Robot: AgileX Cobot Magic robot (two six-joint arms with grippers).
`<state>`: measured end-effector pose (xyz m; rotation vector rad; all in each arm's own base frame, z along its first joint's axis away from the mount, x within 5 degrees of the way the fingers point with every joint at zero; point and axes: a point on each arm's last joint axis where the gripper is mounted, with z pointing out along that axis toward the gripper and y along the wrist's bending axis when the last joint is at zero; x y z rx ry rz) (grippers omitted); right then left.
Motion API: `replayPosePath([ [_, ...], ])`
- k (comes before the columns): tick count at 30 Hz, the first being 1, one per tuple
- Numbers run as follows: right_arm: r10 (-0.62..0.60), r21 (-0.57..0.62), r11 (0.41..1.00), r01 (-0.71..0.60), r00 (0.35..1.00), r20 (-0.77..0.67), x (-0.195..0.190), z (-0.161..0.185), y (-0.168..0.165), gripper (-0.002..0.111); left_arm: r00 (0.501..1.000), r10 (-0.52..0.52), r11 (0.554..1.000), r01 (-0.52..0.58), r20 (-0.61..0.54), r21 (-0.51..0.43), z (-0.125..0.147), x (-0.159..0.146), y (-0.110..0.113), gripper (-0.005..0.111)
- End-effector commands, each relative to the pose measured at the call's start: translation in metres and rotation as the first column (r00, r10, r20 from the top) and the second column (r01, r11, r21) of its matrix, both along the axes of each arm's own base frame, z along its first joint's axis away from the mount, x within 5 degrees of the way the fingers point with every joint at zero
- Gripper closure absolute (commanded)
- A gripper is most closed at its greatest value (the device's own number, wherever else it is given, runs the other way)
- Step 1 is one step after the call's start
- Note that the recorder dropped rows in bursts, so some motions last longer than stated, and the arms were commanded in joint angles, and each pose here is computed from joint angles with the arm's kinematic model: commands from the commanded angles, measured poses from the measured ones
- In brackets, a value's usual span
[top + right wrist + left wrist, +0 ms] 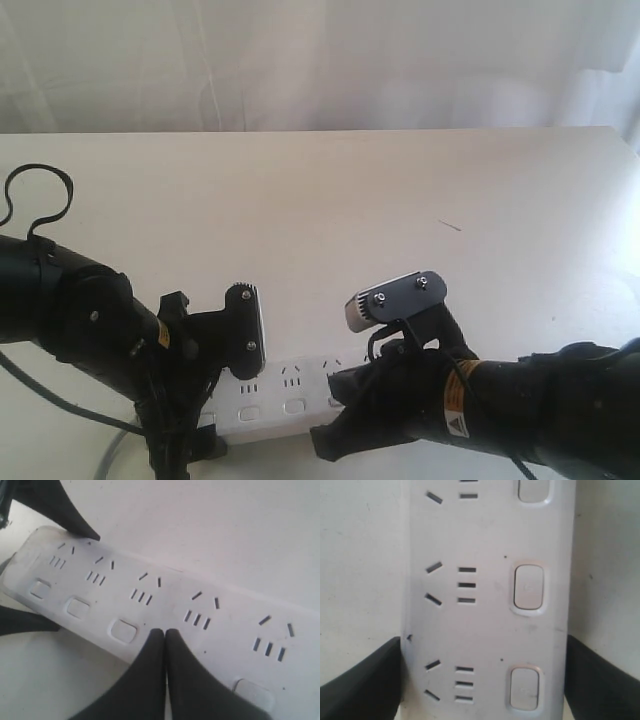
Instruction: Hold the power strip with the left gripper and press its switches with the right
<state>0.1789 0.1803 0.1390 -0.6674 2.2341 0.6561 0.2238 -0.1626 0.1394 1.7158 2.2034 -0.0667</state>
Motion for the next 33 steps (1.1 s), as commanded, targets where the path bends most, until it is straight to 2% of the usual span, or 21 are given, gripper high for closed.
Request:
replayPosePath([
  [1,-0.022,0.038,0.999,0.02,0.999,0.033,0.002,0.005,0.0,0.108,0.985,-0.057,0.989,0.078,-0.163,0.129,-0.023,-0.017,0.011,0.107],
  [11,-0.069,0.021,0.997,0.069,0.997,-0.019,0.004,-0.008,-0.001,0.108,0.985,-0.052,0.989,0.073,-0.164,0.127,-0.023,-0.017,0.011,0.107],
  [17,-0.09,-0.059,0.995,0.084,0.991,-0.103,0.004,-0.037,-0.002,0.108,0.985,-0.052,0.989,0.073,-0.164,0.127,-0.023,-0.017,0.011,0.107],
  [23,-0.104,-0.17,0.982,0.076,0.981,-0.166,-0.001,-0.046,-0.009,0.108,0.985,-0.05,0.99,0.071,-0.164,0.125,-0.023,-0.017,0.011,0.107],
  [33,-0.04,-0.112,0.994,0.017,0.978,-0.207,-0.006,-0.044,-0.003,0.108,0.985,-0.05,0.99,0.071,-0.164,0.125,-0.023,-0.017,0.011,0.107],
])
